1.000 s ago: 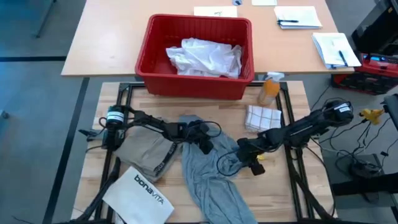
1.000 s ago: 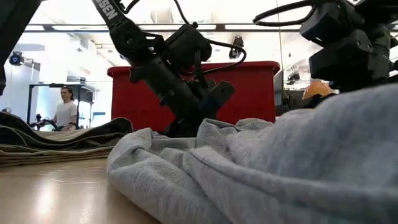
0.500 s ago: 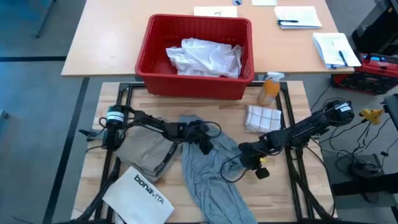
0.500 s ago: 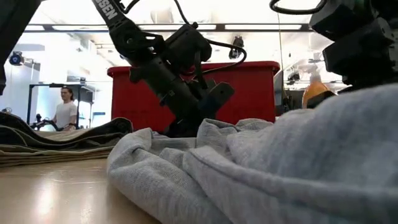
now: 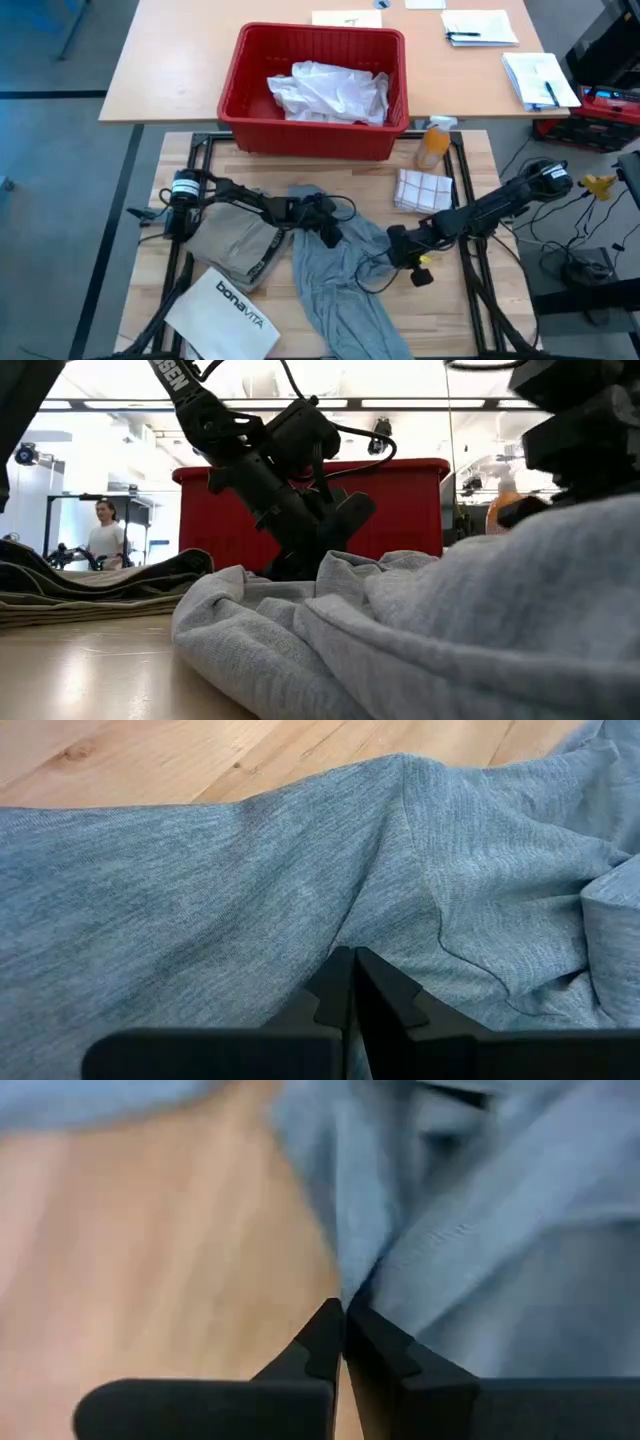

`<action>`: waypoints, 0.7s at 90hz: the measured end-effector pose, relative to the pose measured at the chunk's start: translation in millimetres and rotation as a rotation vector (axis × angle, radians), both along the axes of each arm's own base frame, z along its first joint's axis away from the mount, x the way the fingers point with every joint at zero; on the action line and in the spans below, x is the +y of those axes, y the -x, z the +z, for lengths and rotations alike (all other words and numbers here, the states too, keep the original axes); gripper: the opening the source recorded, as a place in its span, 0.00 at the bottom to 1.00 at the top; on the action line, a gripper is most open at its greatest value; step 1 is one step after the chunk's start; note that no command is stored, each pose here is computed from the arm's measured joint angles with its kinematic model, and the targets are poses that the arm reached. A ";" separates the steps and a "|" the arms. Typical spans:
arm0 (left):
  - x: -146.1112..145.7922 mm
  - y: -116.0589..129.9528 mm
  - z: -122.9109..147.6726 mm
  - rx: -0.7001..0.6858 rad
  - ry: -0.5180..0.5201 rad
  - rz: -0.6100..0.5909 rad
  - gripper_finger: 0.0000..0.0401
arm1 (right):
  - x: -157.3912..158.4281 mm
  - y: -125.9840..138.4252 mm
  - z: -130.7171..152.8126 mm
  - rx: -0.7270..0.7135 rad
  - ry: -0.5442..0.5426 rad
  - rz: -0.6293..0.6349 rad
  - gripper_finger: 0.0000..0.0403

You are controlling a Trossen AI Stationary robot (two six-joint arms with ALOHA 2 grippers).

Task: Fold laundry
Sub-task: Fold the gray shirt

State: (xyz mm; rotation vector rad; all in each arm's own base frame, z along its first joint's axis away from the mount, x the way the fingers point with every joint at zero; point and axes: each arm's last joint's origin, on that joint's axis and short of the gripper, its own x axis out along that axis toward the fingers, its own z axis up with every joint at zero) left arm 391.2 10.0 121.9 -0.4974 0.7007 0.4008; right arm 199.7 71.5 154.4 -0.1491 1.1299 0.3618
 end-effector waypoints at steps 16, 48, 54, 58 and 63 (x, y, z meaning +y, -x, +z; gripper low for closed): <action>0.0 0.0 0.0 0.001 0.000 0.000 0.00 | -6.5 6.9 21.8 0.018 0.197 -0.033 0.00; 0.0 0.1 -0.1 0.001 -0.003 -0.001 0.00 | -12.5 18.4 49.3 0.020 0.290 0.020 0.00; 0.0 0.1 -0.1 0.002 -0.003 -0.001 0.00 | -13.4 19.6 51.0 0.011 0.298 0.009 0.00; 0.1 0.1 -0.1 0.002 -0.003 -0.001 0.00 | -13.6 20.2 52.4 0.002 0.294 0.008 0.00; 0.1 0.1 -0.1 0.002 -0.005 0.001 0.00 | -13.0 20.3 52.8 0.004 0.279 0.023 0.00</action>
